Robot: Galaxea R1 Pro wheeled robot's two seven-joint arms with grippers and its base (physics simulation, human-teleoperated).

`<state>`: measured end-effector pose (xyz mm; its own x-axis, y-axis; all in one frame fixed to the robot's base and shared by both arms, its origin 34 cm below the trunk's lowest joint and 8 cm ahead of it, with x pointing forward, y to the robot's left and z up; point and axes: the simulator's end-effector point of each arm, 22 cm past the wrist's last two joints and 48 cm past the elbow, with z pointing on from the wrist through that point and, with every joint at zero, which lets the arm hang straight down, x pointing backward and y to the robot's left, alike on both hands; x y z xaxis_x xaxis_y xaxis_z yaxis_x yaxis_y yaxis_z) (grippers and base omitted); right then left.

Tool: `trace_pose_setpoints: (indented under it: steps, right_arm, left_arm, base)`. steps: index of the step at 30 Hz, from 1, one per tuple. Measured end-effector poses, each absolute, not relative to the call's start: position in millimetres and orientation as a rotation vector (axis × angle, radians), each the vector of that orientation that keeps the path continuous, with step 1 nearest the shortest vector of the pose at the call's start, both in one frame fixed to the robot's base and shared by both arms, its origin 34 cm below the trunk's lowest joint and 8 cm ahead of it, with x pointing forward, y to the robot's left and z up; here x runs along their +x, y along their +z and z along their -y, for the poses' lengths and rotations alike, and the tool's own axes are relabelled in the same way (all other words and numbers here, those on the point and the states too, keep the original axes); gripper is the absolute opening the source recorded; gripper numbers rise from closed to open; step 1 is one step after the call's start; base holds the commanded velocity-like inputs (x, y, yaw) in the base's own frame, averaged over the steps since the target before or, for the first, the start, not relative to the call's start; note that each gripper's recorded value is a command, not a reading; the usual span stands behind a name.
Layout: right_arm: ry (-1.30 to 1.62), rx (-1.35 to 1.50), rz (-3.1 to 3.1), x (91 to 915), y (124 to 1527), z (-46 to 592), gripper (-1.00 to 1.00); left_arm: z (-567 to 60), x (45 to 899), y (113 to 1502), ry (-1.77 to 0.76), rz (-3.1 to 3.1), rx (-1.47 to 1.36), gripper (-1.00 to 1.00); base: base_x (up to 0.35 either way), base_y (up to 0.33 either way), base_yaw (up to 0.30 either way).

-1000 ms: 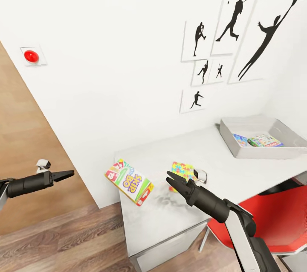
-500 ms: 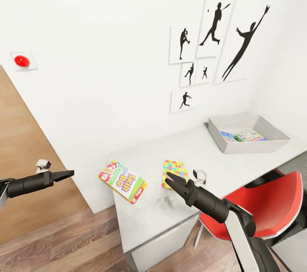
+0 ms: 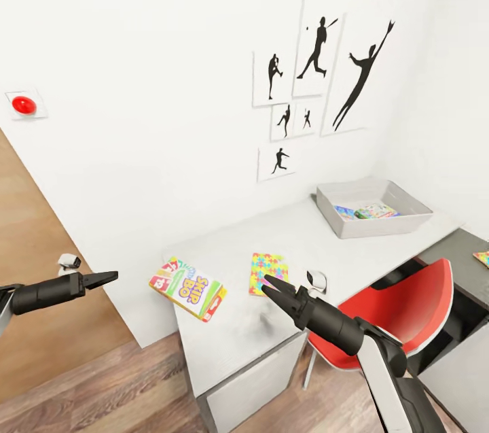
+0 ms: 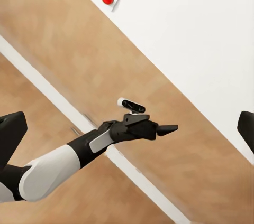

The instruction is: Put all the toys in the child's room - the three board games (two on the bed and one on the table), the two jigsaw puzzles on the table, and the tennis ball on the table - inside the toy box on the table in the child's room.

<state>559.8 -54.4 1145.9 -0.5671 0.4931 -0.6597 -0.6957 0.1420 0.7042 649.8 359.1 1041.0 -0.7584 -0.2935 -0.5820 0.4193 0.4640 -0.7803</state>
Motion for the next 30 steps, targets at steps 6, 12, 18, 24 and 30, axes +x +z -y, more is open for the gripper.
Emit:
trace_pose_setpoints:
  steps: [6,12,18,24,30]
  right_arm:
    - [1.598,-0.215,-1.475,558.5,1149.9,54.2,1.0]
    - [1.595,-0.223,-1.468,556.8,1154.3,53.8,1.0]
    - [1.592,-0.231,-1.461,555.3,1158.5,53.7,1.0]
    - [1.58,-0.245,-1.463,553.9,1160.5,52.8,1.0]
    - [1.563,-0.261,-1.474,553.0,1160.2,51.3,1.0]
  left_arm:
    - [-359.7,649.5,1046.2,-1.336,-2.025,0.11,1.0]
    - [-360.3,648.8,1051.4,-1.331,-2.018,0.116,1.0]
    - [-363.1,648.1,1057.1,-1.322,-2.012,0.122,1.0]
    - [-365.1,647.4,1062.8,-1.316,-2.005,0.127,1.0]
    - [-365.5,646.8,1067.1,-1.312,-1.999,0.132,1.0]
  base:
    - [-0.075,0.076,-0.149]
    - [-0.067,0.07,-0.149]
    - [-0.06,0.119,-0.149]
    - [-0.06,0.163,-0.149]
    - [-0.009,0.032,-0.109]
